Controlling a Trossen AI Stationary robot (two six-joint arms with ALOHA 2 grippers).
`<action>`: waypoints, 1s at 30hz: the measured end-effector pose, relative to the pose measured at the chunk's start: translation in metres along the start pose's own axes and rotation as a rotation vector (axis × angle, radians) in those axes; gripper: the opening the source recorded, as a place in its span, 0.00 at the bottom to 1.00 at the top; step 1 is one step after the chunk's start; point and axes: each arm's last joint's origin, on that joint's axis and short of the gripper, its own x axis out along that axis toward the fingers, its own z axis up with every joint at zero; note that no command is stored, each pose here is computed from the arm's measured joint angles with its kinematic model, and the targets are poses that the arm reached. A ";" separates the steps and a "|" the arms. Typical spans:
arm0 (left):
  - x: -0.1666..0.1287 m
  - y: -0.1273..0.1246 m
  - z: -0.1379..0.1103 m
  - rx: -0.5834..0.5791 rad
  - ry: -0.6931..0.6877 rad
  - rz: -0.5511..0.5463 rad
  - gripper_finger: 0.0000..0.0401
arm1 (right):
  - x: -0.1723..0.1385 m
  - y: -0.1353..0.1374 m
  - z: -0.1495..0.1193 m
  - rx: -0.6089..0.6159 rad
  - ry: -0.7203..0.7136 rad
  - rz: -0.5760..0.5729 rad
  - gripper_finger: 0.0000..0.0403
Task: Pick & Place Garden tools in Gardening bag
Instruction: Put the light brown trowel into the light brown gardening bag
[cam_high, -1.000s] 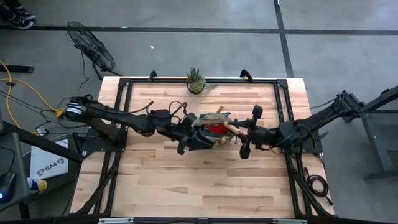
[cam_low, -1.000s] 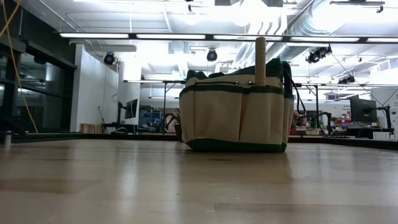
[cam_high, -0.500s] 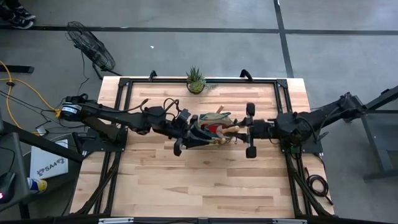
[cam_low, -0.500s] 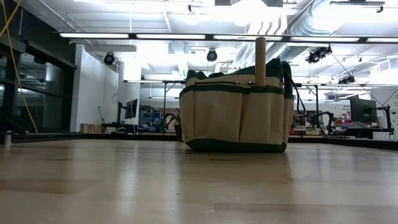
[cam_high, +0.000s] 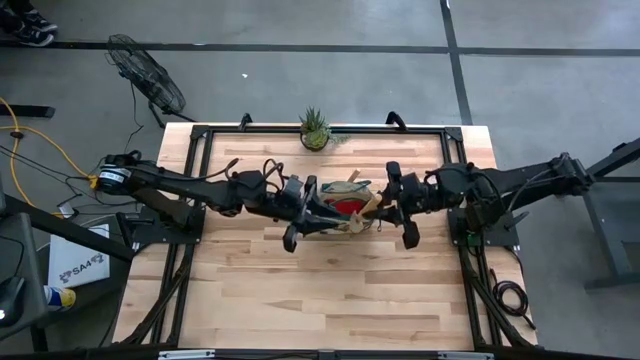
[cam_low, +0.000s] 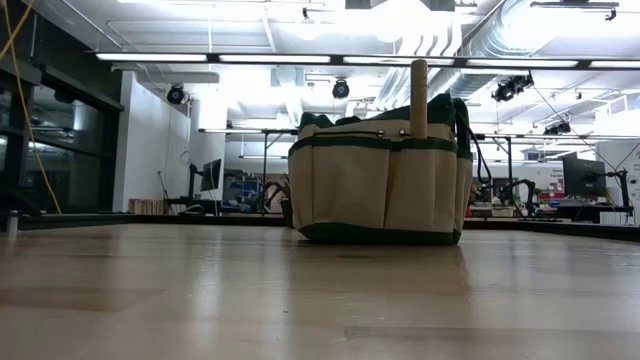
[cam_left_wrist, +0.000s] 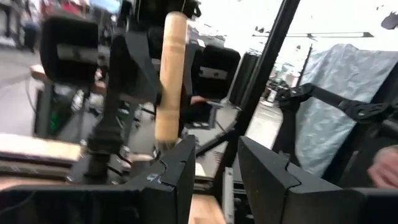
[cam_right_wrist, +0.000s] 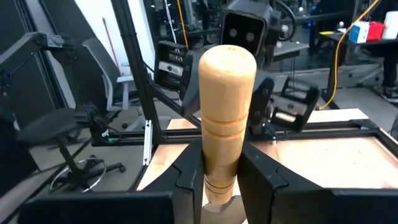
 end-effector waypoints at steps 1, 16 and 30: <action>0.000 0.000 0.001 0.021 -0.008 0.005 0.29 | 0.000 -0.001 0.000 0.008 0.000 -0.002 0.16; -0.012 -0.005 0.020 0.207 -0.087 0.094 0.29 | 0.016 0.001 0.012 0.052 -0.010 0.010 0.16; -0.015 -0.004 0.024 0.273 -0.102 0.168 0.38 | 0.052 -0.019 0.013 0.073 0.171 -0.004 0.16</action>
